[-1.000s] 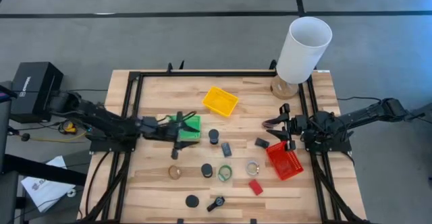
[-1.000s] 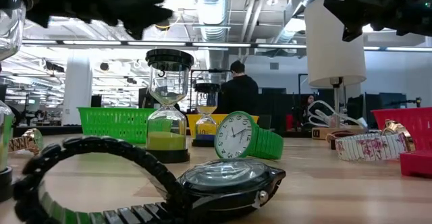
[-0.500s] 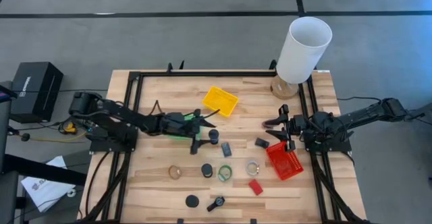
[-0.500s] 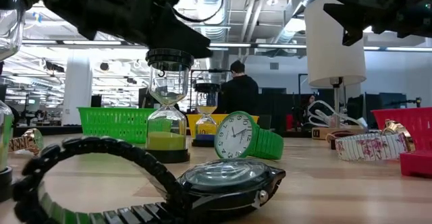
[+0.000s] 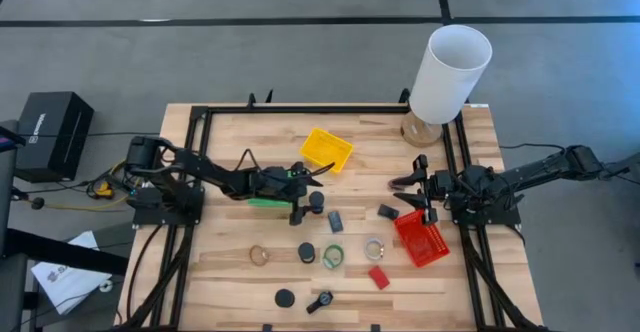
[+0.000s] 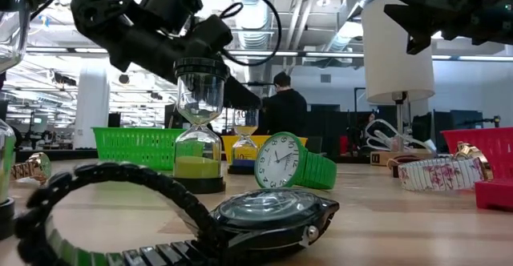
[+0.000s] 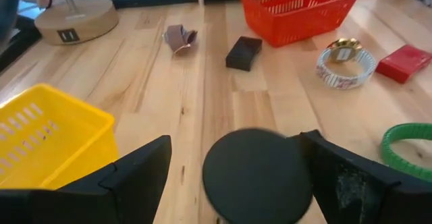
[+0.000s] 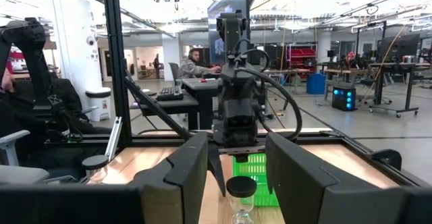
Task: Pick & Place Office items
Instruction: Put the blue hourglass into the green basket
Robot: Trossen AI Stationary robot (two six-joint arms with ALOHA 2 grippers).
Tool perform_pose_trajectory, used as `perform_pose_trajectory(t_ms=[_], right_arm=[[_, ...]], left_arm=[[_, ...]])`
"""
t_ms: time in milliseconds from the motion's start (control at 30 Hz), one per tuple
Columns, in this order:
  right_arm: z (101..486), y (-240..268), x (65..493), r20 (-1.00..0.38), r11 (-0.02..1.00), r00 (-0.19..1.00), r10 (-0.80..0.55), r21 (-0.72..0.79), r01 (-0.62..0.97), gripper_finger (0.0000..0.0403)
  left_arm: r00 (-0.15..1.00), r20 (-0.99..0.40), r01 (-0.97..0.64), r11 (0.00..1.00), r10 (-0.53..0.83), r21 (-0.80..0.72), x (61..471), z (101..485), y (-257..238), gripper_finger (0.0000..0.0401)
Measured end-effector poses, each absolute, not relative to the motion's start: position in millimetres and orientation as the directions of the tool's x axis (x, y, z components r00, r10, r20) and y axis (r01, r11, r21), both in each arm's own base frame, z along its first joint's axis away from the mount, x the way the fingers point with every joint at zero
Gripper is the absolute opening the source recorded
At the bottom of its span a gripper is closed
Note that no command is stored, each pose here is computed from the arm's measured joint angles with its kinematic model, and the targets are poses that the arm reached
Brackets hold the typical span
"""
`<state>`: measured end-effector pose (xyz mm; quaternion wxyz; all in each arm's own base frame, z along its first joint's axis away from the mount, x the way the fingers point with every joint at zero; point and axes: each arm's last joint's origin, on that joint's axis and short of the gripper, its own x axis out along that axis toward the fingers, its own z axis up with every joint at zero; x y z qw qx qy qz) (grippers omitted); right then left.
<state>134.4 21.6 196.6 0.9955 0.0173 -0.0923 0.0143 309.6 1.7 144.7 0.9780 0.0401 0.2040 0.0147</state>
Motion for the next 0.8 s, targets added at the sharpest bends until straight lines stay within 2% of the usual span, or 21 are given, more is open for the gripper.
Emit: perform_pose_trajectory(t_ms=[267,533,800], right_arm=[[196.4,21.6,134.4,0.182,0.999,0.983,0.025,0.031,-0.032,0.0143],[196.3,21.6,134.5,0.182,0.999,0.983,0.025,0.031,-0.032,0.0143],[194.9,21.6,134.7,0.167,0.999,0.986,0.026,0.029,-0.031,0.0143]], left_arm=[[0.915,-0.402,-0.012,0.996,0.046,0.085,309.9,143.2,1.9,0.0306],[0.915,-0.402,0.04,0.997,-0.012,0.06,309.9,143.1,0.1,0.0261],[0.901,-0.434,0.032,0.998,-0.004,0.057,308.5,140.1,3.7,0.0221]])
